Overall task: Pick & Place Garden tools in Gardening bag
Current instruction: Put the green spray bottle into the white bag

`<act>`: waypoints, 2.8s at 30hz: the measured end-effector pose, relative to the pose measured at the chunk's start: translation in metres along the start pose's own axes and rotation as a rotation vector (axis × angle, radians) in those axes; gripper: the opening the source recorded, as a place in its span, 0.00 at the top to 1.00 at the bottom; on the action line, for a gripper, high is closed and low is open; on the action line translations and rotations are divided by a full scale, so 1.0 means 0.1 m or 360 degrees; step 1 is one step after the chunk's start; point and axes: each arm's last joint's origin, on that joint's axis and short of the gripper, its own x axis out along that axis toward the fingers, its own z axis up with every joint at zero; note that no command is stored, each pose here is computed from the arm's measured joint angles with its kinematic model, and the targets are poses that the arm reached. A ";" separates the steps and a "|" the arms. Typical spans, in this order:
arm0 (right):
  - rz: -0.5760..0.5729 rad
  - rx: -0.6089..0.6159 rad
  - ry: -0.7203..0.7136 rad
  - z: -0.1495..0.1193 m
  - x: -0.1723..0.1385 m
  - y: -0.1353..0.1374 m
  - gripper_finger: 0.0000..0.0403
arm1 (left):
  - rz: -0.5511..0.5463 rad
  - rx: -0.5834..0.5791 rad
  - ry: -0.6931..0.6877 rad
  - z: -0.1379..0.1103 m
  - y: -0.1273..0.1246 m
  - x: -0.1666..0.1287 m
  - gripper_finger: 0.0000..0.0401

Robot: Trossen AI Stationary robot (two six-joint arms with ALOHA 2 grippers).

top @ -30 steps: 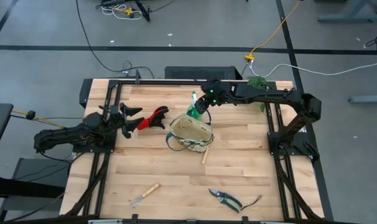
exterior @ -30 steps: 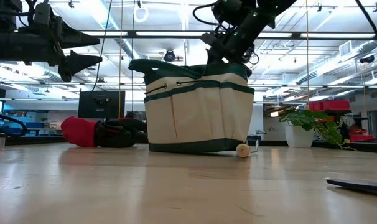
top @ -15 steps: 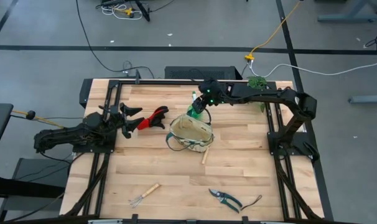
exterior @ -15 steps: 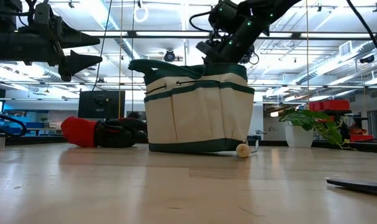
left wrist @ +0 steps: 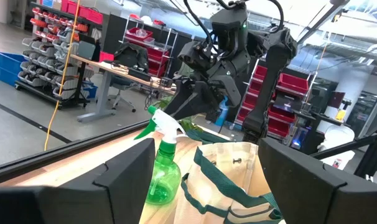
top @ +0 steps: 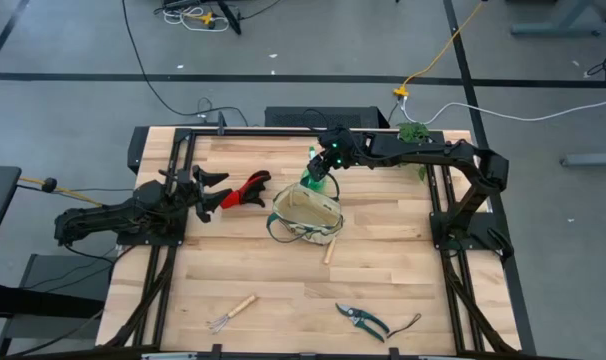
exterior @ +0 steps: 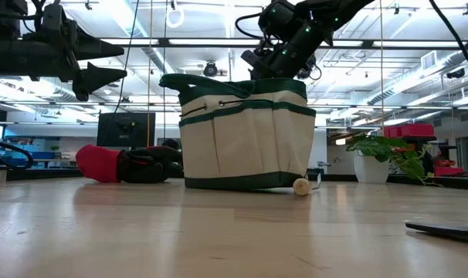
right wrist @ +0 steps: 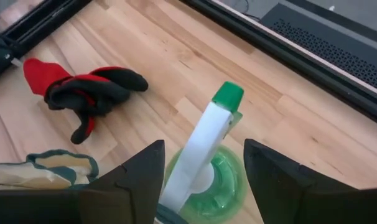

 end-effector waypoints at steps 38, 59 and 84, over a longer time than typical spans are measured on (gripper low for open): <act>-0.0030 0.0001 0.0065 -0.08 0.21 -0.01 0.57 | -0.0001 -0.0003 -0.0001 0.00 0.00 0.00 0.27; 0.0017 0.0000 0.0095 -0.08 0.17 0.00 0.90 | -0.0002 -0.0004 -0.0002 0.00 0.00 0.00 0.27; -0.0073 -0.0169 -0.0020 0.61 -0.61 0.22 0.90 | 0.0000 -0.0003 -0.0001 0.00 0.00 0.00 0.27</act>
